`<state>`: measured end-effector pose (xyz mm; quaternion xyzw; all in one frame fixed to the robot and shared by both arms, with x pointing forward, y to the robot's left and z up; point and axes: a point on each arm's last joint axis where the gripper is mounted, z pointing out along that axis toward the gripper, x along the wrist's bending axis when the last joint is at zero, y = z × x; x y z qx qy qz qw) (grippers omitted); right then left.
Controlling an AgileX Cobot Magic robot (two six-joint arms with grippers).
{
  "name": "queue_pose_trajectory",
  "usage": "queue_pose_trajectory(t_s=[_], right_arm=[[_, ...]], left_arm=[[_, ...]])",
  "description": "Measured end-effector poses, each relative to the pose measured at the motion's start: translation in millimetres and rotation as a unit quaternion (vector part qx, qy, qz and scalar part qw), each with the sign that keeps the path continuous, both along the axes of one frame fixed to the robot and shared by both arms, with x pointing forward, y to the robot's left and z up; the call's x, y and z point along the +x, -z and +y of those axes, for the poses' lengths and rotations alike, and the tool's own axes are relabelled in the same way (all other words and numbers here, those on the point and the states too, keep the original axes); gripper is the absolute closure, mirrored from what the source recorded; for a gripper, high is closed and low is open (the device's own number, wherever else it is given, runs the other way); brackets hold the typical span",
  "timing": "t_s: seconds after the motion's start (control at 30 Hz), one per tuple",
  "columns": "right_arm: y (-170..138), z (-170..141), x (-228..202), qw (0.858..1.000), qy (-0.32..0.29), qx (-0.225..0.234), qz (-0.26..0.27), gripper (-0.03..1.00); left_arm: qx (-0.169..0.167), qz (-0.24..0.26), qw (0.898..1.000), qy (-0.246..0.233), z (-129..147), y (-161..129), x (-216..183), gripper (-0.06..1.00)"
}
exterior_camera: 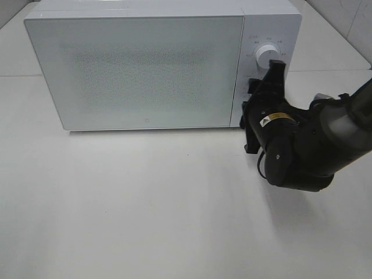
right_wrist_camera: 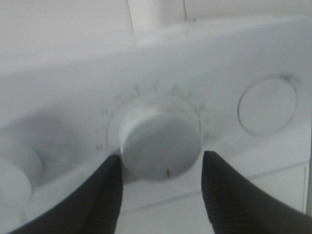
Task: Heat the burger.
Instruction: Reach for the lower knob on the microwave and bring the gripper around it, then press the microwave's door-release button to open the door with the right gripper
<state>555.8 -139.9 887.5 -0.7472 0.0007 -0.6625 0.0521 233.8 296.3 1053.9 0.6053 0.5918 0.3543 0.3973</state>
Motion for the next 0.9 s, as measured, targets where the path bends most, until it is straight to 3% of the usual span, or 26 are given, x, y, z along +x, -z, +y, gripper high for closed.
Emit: queue_pose_trajectory(t_s=[0.23,0.57,0.73,0.77,0.83,0.87,0.9], right_arm=[[-6.8,3.5,-0.1,0.999,-0.016,-0.031,-0.005,0.34],[-27.6,0.3,-7.0,0.997,-0.031,-0.077,-0.005,0.31],[-40.9,-2.8,-16.5,0.988,-0.058,-0.142,0.016,0.30],[-47.1,-3.0,-19.9,0.981,-0.074,-0.180,0.025,0.30],[-49.7,-2.7,-21.3,0.976,-0.084,-0.197,0.028,0.30],[-57.6,-2.2,-23.8,0.964,-0.106,-0.244,0.026,0.28],[-57.6,-2.2,-23.8,0.964,-0.106,-0.244,0.026,0.28]], left_arm=[[0.000,0.000,1.000,0.000,0.0,0.0,0.0,-0.05],[0.000,0.000,1.000,0.000,0.0,0.0,0.0,-0.05],[0.000,0.000,1.000,0.000,0.0,0.0,0.0,-0.05],[0.000,0.000,1.000,0.000,0.0,0.0,0.0,-0.05],[0.000,0.000,1.000,0.000,0.0,0.0,0.0,-0.05],[0.000,0.000,1.000,0.000,0.0,0.0,0.0,-0.05],[0.000,0.000,1.000,0.000,0.0,0.0,0.0,-0.05]])
